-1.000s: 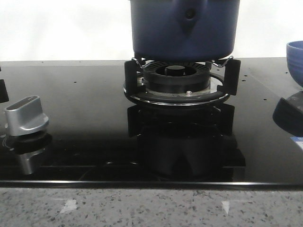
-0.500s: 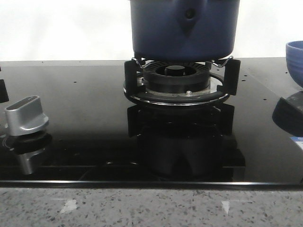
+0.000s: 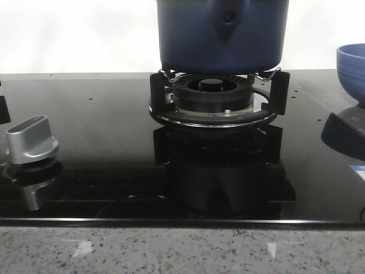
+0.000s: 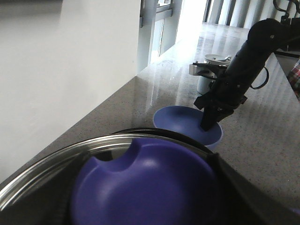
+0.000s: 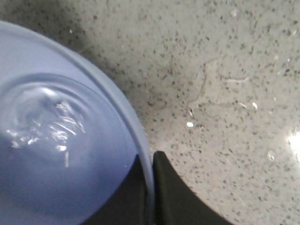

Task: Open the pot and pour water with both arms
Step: 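Close the right gripper on the rim of the light blue bowl, then lift the bowl with the right gripper and carry it over the pot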

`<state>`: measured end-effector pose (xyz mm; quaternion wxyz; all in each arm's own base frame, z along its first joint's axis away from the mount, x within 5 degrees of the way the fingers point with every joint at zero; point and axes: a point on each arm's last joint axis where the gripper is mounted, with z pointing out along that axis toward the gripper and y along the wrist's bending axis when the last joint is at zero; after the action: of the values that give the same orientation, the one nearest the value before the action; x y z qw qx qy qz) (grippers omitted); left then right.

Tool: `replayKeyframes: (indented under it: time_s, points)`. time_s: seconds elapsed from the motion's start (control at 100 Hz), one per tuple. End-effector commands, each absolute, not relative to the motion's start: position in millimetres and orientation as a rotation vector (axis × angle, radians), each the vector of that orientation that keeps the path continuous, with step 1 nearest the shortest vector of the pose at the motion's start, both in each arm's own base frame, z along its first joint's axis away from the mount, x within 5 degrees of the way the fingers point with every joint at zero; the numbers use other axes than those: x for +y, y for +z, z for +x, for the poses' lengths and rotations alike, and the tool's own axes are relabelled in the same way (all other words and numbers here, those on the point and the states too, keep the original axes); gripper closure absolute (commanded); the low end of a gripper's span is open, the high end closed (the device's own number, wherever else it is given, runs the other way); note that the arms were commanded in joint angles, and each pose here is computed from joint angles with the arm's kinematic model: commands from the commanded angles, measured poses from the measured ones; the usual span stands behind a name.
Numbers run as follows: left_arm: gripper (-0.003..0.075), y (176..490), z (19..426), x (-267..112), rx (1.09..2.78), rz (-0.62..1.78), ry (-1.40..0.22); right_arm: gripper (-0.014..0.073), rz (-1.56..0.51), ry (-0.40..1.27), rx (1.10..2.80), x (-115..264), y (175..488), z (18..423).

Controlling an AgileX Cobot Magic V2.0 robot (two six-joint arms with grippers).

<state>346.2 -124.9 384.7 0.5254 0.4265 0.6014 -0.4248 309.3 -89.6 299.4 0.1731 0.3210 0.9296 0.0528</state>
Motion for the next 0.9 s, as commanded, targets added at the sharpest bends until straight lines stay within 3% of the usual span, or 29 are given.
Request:
replayKeyframes:
  time_s: [0.0,0.28,0.39,0.67,0.89]
  points:
    - [0.0406,423.6,329.4,-123.0,1.299,0.975,-1.051,0.0668,0.869,0.187,2.450,-88.4,338.5,306.2]
    - [0.0406,423.6,329.3,-123.1,1.298,0.976,-1.052,0.0668,0.773,0.293,2.155,-77.2,413.7,293.4]
    - [0.0406,423.6,329.3,-123.1,1.298,0.976,-1.052,0.0668,0.639,0.384,2.107,-58.0,436.2,291.8]
    - [0.0406,423.6,329.3,-123.1,1.298,0.976,-1.052,0.0667,0.398,0.493,2.050,-0.1,461.1,298.2]
    - [0.0406,423.6,329.3,-123.1,1.298,0.976,-1.052,0.0659,0.320,0.536,1.981,22.9,466.8,303.4]
